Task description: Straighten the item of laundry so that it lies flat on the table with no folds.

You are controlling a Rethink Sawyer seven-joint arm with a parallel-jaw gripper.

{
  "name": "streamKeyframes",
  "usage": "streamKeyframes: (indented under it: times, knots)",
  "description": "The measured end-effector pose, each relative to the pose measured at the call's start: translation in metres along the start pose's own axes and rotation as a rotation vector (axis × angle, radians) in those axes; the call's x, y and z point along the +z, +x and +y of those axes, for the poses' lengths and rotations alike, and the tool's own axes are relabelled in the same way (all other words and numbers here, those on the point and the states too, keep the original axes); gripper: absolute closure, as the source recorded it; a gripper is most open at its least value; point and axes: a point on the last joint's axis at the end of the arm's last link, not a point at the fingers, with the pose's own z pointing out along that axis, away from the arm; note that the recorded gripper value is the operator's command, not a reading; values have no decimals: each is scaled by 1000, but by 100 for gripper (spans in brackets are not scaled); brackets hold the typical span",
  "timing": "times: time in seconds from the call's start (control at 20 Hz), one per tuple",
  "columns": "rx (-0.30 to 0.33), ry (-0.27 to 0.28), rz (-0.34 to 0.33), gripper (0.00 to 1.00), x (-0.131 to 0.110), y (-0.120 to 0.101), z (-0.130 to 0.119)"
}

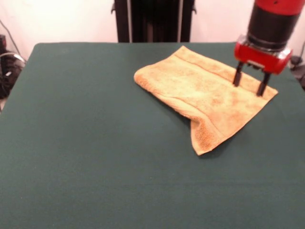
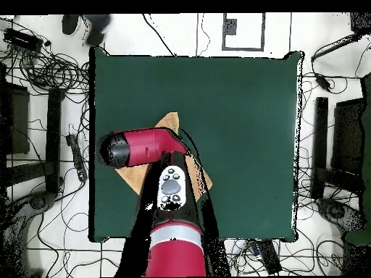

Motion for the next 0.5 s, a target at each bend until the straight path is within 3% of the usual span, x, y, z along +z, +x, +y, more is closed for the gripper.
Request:
streamKeyframes:
  times: [0.25,0.5]
  knots:
    - [4,-32,13,0,-15,19,24]
    - [31,-40,43,0,-11,26,32]
